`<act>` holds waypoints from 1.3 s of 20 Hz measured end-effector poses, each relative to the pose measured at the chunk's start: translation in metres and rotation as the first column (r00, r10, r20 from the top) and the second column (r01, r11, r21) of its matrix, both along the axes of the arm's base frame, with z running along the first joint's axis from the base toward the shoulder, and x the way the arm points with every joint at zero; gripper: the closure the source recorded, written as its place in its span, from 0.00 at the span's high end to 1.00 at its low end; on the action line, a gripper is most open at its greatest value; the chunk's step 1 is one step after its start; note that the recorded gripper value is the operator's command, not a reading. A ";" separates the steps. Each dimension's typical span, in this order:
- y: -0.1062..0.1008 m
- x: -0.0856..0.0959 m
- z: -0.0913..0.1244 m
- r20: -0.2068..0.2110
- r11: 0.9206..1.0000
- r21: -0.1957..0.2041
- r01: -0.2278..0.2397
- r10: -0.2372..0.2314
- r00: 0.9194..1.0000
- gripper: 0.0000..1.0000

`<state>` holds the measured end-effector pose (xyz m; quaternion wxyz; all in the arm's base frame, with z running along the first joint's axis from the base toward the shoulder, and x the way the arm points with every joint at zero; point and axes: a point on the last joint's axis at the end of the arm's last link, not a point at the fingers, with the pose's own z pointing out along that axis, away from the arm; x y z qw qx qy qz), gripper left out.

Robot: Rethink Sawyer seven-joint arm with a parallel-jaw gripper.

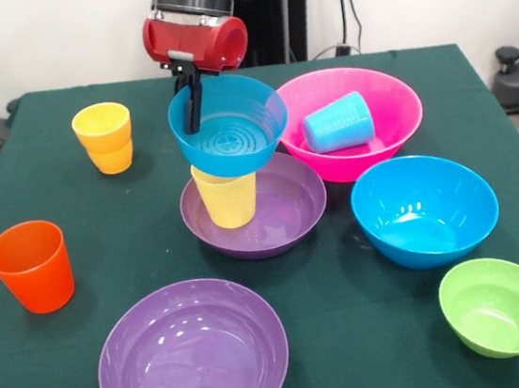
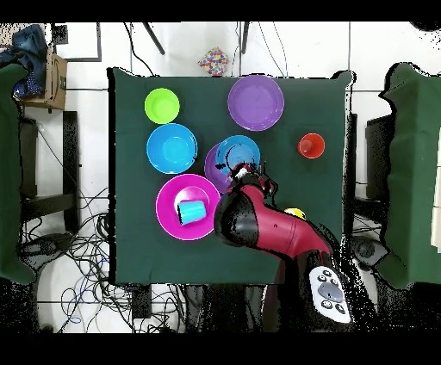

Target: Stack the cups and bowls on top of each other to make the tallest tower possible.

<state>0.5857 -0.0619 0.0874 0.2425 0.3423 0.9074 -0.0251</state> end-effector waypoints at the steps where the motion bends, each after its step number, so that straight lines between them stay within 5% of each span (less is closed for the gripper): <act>1: 0.000 0.000 0.000 0.000 1.000 0.000 0.000 0.000 1.000 0.00; 26: -0.016 -0.001 0.002 0.005 1.000 -0.001 0.027 -0.027 1.000 0.00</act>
